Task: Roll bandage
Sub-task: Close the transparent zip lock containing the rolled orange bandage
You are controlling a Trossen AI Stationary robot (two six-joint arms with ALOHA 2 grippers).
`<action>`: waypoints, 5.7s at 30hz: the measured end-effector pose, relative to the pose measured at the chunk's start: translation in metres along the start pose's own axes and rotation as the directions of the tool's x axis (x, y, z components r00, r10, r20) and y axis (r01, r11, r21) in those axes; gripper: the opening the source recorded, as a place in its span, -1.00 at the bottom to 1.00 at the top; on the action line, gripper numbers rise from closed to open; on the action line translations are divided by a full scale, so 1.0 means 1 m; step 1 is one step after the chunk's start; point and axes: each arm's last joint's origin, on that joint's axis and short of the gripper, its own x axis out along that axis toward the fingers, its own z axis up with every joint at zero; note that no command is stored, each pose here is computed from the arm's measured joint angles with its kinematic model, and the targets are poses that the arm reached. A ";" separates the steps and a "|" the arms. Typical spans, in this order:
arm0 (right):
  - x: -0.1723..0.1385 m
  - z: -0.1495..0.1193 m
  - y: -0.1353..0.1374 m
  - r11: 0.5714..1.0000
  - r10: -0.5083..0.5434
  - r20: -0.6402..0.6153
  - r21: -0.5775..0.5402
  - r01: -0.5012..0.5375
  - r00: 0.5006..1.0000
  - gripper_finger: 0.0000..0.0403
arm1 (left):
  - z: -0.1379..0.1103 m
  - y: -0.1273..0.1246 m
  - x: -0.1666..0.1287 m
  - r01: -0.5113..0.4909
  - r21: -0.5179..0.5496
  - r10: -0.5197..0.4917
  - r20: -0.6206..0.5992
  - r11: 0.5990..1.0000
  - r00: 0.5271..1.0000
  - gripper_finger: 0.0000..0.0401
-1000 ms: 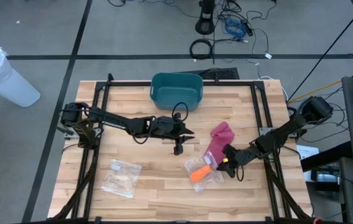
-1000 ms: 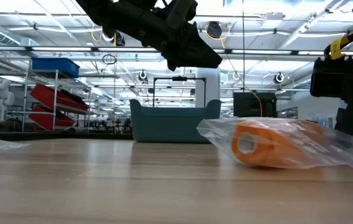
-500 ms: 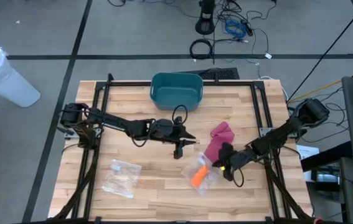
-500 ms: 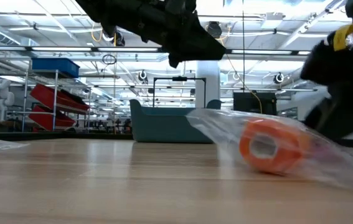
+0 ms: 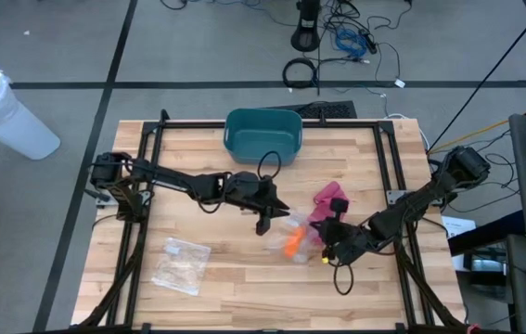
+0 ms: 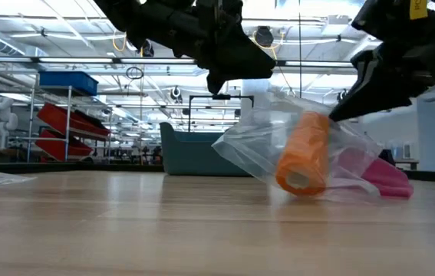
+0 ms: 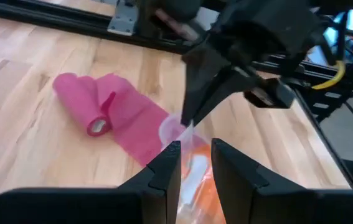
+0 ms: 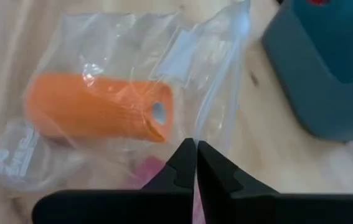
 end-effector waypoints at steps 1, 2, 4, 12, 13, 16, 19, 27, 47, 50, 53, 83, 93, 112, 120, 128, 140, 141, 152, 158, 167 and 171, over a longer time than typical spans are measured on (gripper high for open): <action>-0.001 0.000 0.000 1.000 -0.012 0.007 -0.004 0.012 1.000 -1.00 | 0.000 0.002 0.000 -0.012 -0.004 0.012 -0.002 1.000 1.000 -0.54; -0.002 0.001 0.001 1.000 -0.022 0.015 -0.007 0.022 1.000 -1.00 | -0.001 0.004 0.000 -0.031 -0.017 0.031 -0.006 0.999 0.999 -0.54; -0.005 0.000 0.003 0.999 -0.043 0.034 -0.025 0.044 0.998 -1.00 | -0.002 0.008 -0.001 -0.069 -0.035 0.068 -0.025 0.997 0.997 -0.54; -0.008 0.000 0.002 0.978 -0.152 0.080 -0.132 0.162 0.985 -1.00 | -0.001 0.011 -0.002 -0.046 0.030 0.046 -0.017 0.998 0.999 -0.53; -0.007 0.001 0.000 0.977 -0.158 0.077 -0.130 0.167 0.984 -1.00 | 0.001 0.010 -0.002 -0.024 0.045 0.025 -0.006 0.999 1.000 -0.53; -0.005 0.001 -0.002 0.977 -0.168 0.071 -0.122 0.176 0.983 -1.00 | 0.002 0.008 -0.002 0.016 0.071 -0.017 0.005 0.997 1.000 -0.53; -0.004 0.002 -0.003 0.976 -0.176 0.070 -0.118 0.184 0.982 -1.00 | 0.001 0.007 -0.001 0.018 0.079 -0.017 -0.009 0.997 1.000 -0.53; -0.008 0.005 -0.008 0.966 -0.240 0.108 -0.067 0.248 0.965 -1.00 | -0.006 0.008 -0.002 -0.001 0.057 0.005 -0.074 0.998 0.997 -0.53; -0.006 0.010 -0.017 0.955 -0.296 0.109 0.004 0.298 0.949 -1.00 | -0.011 0.003 -0.001 -0.030 0.116 0.043 -0.114 0.993 0.993 -0.53; -0.004 0.010 -0.019 0.953 -0.304 0.104 0.021 0.303 0.947 -1.00 | -0.011 0.003 -0.004 -0.045 0.079 0.055 -0.129 0.996 0.990 -0.53; -0.003 0.010 -0.020 0.953 -0.304 0.102 0.031 0.302 0.947 -1.00 | -0.003 0.002 -0.011 -0.093 0.072 0.099 -0.087 0.993 0.991 -0.53; -0.001 0.024 -0.016 0.991 -0.121 0.140 0.076 0.111 0.983 -0.95 | 0.003 0.000 -0.009 -0.120 0.190 0.125 -0.013 0.974 0.992 -0.98; -0.027 0.046 -0.033 0.989 -0.029 0.275 0.149 -0.013 0.961 -0.36 | 0.000 0.001 -0.009 -0.127 0.199 0.139 -0.045 0.972 0.989 -0.99; 0.030 0.067 -0.085 0.931 0.272 0.370 0.134 -0.341 0.889 -0.07 | -0.001 -0.006 -0.008 -0.069 0.268 0.086 -0.052 0.961 0.995 -1.00; 0.047 0.066 -0.090 0.888 0.351 0.377 0.156 -0.433 0.857 -0.19 | -0.001 -0.006 -0.008 -0.074 0.260 0.090 -0.051 0.963 0.995 -1.00; 0.051 0.065 -0.098 0.897 0.321 0.376 0.175 -0.407 0.869 -0.66 | 0.000 -0.003 -0.008 -0.132 0.194 0.141 -0.032 0.972 0.990 -1.00; 0.052 0.063 -0.104 0.922 0.264 0.348 0.183 -0.342 0.899 -0.97 | 0.000 -0.002 -0.008 -0.186 0.219 0.195 -0.018 0.958 0.981 -1.00; 0.051 0.063 -0.104 0.922 0.264 0.348 0.182 -0.341 0.900 -0.97 | 0.001 -0.002 -0.008 -0.186 0.221 0.194 -0.015 0.957 0.981 -1.00; 0.040 0.060 -0.109 0.925 0.275 0.308 0.172 -0.337 0.911 -0.97 | 0.005 -0.004 -0.008 -0.185 0.239 0.182 0.032 0.953 0.983 -1.00; 0.036 0.057 -0.110 0.927 0.283 0.274 0.168 -0.336 0.919 -0.97 | 0.006 -0.004 -0.008 -0.185 0.239 0.181 0.038 0.953 0.983 -1.00; 0.020 0.055 -0.117 0.924 0.287 0.247 0.183 -0.335 0.926 -0.98 | 0.014 -0.007 -0.018 -0.203 0.239 0.192 0.066 0.950 0.979 -1.00; 0.016 0.052 -0.118 0.921 0.290 0.226 0.197 -0.336 0.930 -0.98 | 0.019 -0.009 -0.023 -0.211 0.238 0.197 0.082 0.948 0.977 -1.00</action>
